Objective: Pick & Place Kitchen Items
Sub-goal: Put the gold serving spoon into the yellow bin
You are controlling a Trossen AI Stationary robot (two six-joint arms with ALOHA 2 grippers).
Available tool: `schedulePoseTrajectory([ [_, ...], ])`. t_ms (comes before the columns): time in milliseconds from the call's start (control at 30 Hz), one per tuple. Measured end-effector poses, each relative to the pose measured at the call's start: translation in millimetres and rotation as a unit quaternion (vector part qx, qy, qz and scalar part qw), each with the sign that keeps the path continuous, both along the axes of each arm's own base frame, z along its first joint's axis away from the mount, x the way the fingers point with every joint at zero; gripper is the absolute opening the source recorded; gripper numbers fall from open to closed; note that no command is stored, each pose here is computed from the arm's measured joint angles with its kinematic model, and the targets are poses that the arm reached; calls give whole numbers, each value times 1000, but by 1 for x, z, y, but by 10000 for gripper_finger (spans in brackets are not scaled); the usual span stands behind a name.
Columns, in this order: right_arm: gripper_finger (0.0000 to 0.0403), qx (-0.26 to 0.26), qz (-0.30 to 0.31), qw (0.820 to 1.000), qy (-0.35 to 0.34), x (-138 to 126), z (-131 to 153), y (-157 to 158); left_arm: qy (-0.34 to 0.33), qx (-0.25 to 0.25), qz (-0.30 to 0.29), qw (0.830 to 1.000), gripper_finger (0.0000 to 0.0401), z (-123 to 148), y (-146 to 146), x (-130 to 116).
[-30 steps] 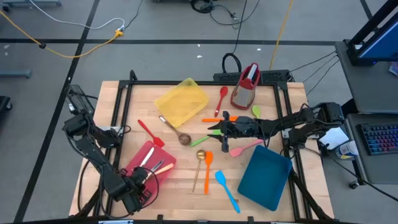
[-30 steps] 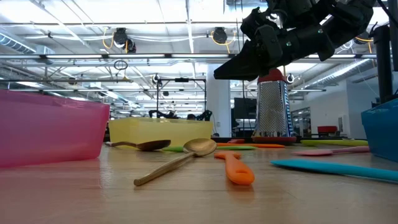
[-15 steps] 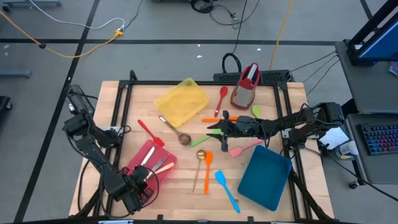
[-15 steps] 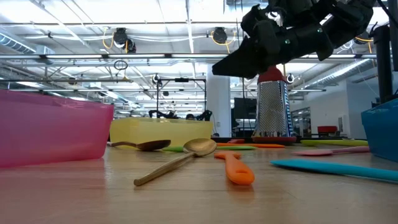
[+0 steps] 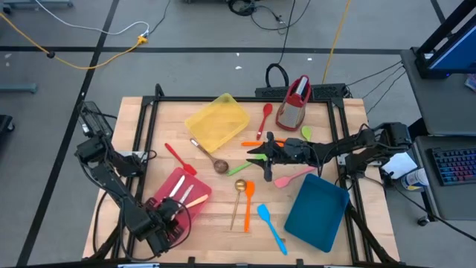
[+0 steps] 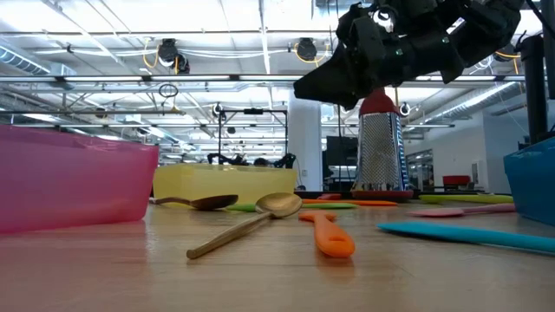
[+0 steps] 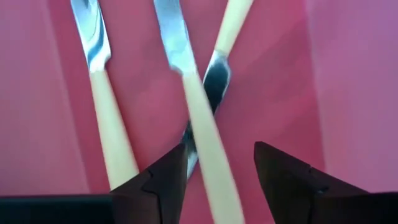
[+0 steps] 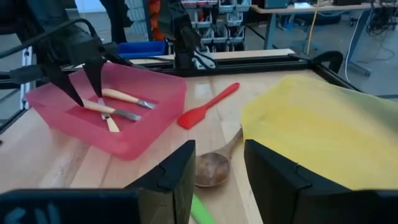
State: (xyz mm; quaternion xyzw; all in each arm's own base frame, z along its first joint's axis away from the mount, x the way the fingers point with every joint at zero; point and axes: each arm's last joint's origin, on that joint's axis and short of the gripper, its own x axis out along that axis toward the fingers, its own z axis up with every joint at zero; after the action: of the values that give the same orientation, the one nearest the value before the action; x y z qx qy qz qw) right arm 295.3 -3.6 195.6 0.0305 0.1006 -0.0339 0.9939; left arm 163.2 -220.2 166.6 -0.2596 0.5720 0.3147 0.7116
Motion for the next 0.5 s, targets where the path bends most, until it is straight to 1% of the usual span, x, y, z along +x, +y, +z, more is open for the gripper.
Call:
schedulePoseTrajectory([
  [100,130,0,0,1000,1,0,0,0,-18,13,7,1000,187,1,4,5],
  [300,130,-12,4,1000,-2,0,0,0,-4,4,-3,1000,159,9,17,14],
  [400,130,-27,8,1000,-2,0,1,1,-11,-1,-6,1000,142,17,26,20],
  [500,130,-29,9,1000,-1,0,1,1,-27,-4,-3,1000,125,26,37,27],
])
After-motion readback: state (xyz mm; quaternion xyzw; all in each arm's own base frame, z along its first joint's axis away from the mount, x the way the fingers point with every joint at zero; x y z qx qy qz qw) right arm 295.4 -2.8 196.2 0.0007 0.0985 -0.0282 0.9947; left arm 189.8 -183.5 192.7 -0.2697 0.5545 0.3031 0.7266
